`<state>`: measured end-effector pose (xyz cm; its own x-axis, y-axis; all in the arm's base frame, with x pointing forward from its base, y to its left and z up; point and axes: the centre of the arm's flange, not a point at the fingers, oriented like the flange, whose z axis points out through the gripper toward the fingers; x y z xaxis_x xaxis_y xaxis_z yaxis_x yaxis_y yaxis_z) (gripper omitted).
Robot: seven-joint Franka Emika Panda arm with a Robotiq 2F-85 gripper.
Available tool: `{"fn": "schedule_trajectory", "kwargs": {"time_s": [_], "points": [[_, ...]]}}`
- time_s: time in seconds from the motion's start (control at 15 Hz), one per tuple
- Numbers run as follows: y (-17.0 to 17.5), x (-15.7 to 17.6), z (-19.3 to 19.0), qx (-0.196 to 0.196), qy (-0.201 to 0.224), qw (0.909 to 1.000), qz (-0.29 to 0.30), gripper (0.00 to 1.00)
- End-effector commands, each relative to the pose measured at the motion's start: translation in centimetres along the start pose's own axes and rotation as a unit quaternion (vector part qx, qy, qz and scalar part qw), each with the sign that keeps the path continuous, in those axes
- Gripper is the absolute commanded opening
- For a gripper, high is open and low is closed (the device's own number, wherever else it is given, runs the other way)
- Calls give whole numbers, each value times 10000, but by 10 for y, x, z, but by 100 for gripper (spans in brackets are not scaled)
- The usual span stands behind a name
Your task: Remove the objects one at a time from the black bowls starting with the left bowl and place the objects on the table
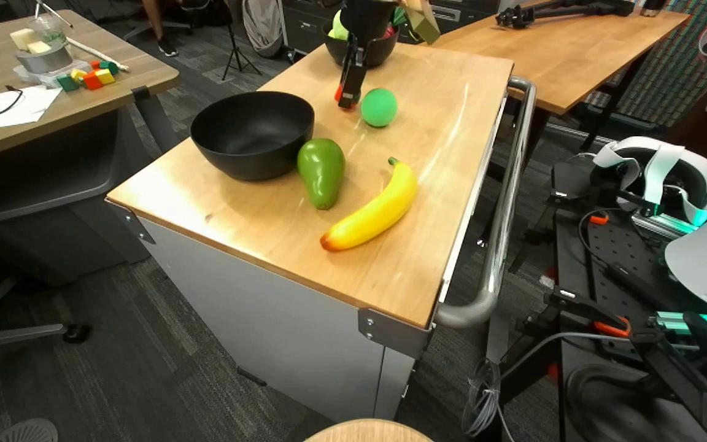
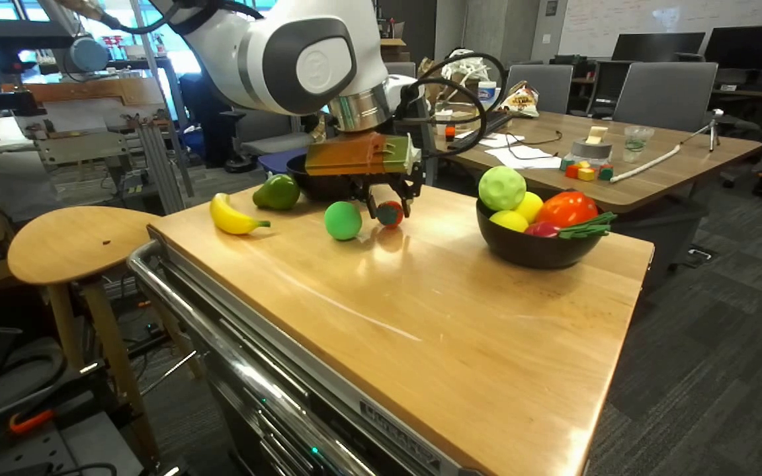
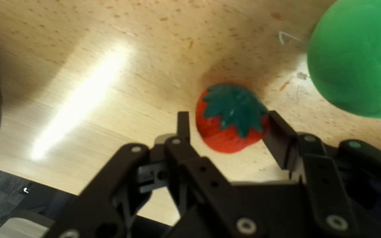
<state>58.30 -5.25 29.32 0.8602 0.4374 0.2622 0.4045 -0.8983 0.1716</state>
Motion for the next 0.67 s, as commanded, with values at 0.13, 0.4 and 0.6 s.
{"fn": "schedule_trajectory", "kwargs": {"time_s": [0.13, 0.4, 0.6], "points": [[-2, 3, -50, -57, 242, 9995, -213, 100], [41, 11, -128, -238, 743, 9969, -142, 100], [98, 5, -178, -332, 1291, 9893, 595, 99]]}}
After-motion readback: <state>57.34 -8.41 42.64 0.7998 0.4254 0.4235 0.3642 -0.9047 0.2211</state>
